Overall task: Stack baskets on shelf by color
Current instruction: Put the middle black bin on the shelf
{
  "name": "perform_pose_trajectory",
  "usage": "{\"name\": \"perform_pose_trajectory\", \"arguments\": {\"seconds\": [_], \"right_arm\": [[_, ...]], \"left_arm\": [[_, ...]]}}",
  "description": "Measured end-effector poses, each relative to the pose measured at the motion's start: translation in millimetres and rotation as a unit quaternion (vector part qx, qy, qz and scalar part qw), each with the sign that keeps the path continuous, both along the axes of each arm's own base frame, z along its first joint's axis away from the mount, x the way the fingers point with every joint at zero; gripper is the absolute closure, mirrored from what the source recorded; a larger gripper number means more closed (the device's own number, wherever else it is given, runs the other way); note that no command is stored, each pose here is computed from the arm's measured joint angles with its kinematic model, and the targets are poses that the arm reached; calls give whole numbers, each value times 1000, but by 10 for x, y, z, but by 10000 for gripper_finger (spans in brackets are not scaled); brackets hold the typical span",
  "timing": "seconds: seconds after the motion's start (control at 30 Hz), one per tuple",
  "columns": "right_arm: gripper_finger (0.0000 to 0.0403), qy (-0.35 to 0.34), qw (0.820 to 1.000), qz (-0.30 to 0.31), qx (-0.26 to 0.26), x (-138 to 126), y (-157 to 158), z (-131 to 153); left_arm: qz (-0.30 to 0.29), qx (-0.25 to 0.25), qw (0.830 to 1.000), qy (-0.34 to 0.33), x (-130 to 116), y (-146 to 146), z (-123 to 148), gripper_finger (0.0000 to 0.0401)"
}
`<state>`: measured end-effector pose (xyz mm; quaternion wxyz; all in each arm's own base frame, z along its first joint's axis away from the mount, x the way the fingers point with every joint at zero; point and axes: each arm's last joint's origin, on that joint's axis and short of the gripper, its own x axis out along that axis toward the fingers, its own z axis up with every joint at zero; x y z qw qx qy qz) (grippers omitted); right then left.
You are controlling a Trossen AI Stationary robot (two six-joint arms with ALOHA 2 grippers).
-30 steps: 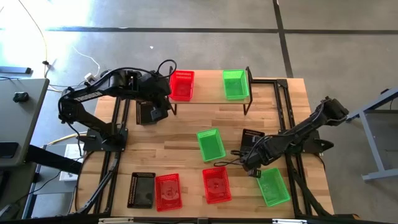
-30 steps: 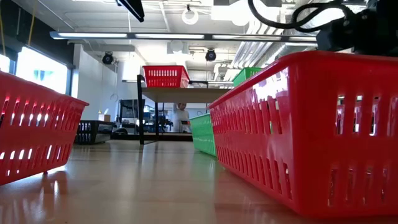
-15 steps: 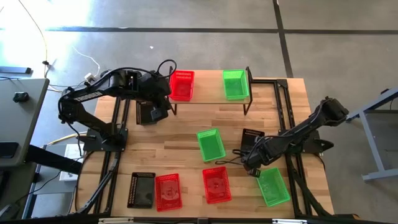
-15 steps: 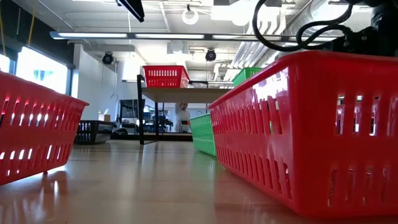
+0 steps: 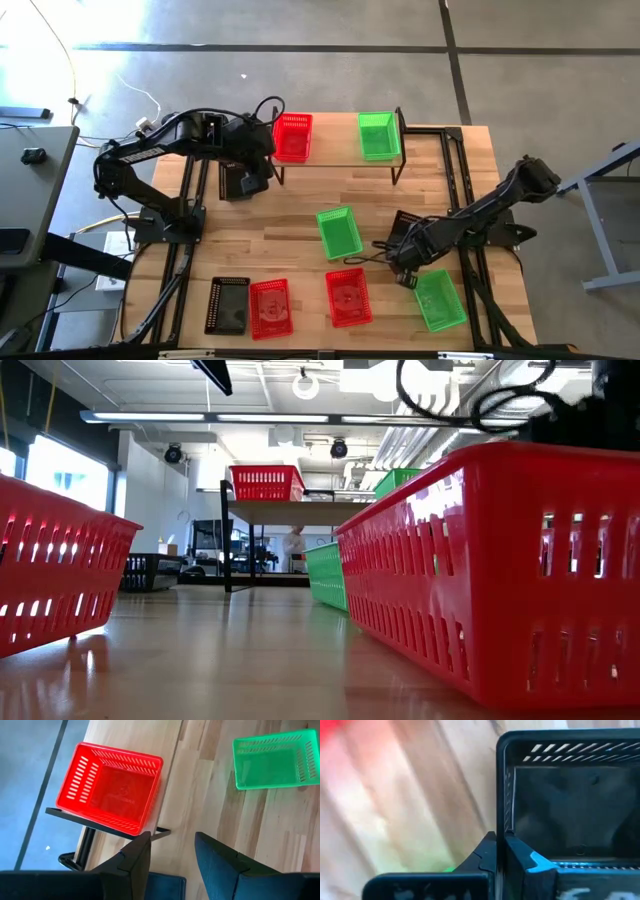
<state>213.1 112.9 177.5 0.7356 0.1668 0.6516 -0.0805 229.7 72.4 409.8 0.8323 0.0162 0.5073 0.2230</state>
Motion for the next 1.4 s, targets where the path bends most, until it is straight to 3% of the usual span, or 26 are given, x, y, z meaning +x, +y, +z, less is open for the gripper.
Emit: {"name": "perform_pose_trajectory", "arguments": {"seconds": [0.43, 0.77, 1.07, 1.4], "right_arm": [[402, -110, 993, -42, 23, 323, 133, 591], [403, -199, 978, -65, 10, 595, -66, 1087], [403, -289, 954, -53, -53, 776, -361, 1605], [403, -360, 911, 22, -198, 844, -796, 2190]], "left_arm": [[-38, 15, 999, 24, -12, -3, -7, 258], [-51, 14, 997, 52, -49, -12, -27, 258], [-70, 20, 995, 65, -58, -13, -31, 259], [-75, 23, 995, 64, -52, -11, -28, 259]]}}
